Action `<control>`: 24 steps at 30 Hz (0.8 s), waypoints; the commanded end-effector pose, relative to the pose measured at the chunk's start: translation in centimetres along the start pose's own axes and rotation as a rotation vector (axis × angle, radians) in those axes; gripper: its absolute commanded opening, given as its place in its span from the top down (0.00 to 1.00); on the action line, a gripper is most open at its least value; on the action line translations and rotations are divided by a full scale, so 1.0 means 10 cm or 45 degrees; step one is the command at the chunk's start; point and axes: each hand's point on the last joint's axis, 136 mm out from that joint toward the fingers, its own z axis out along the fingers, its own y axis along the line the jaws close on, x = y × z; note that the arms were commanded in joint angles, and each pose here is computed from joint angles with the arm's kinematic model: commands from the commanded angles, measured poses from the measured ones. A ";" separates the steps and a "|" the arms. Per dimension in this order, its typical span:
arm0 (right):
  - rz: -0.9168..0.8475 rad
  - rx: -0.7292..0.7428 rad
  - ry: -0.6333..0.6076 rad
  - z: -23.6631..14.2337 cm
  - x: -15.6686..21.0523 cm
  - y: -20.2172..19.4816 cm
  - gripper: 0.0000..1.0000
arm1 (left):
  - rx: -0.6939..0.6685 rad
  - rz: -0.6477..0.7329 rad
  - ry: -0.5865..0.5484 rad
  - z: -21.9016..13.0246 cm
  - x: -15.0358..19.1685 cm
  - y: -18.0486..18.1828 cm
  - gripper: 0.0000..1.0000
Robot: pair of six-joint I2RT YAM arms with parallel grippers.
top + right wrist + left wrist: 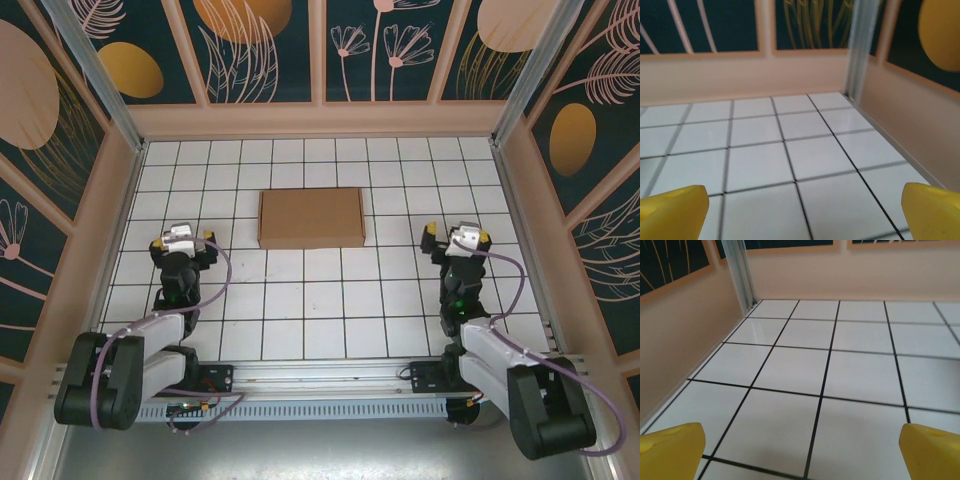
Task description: Fold the paper box
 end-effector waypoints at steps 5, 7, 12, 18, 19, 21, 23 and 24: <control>0.274 -0.051 -0.285 -0.11 -0.24 -0.19 0.01 | 0.164 -0.039 -0.229 0.16 -0.32 -0.23 0.01; 0.230 -0.088 -0.292 -0.07 -0.22 -0.12 0.01 | 0.142 -0.057 -0.243 0.21 -0.28 -0.20 0.01; 0.146 -0.188 -0.184 0.22 -0.02 0.10 0.01 | 0.190 -0.049 -0.115 0.42 -0.18 -0.25 0.01; 0.161 -0.212 0.041 0.67 0.18 0.17 0.01 | 0.177 -0.073 -0.104 0.46 -0.19 -0.21 0.01; 0.186 -0.180 0.024 0.67 0.17 0.12 0.01 | 0.178 -0.075 -0.104 0.46 -0.19 -0.22 0.01; 0.184 -0.176 0.029 0.67 0.17 0.11 0.01 | 0.179 -0.076 -0.098 0.47 -0.18 -0.21 0.01; 0.184 -0.173 0.032 0.68 0.18 0.11 0.01 | 0.181 -0.079 -0.100 0.47 -0.19 -0.21 0.01; 0.181 -0.174 0.033 0.68 0.18 0.11 0.01 | 0.184 -0.081 -0.098 0.47 -0.19 -0.21 0.01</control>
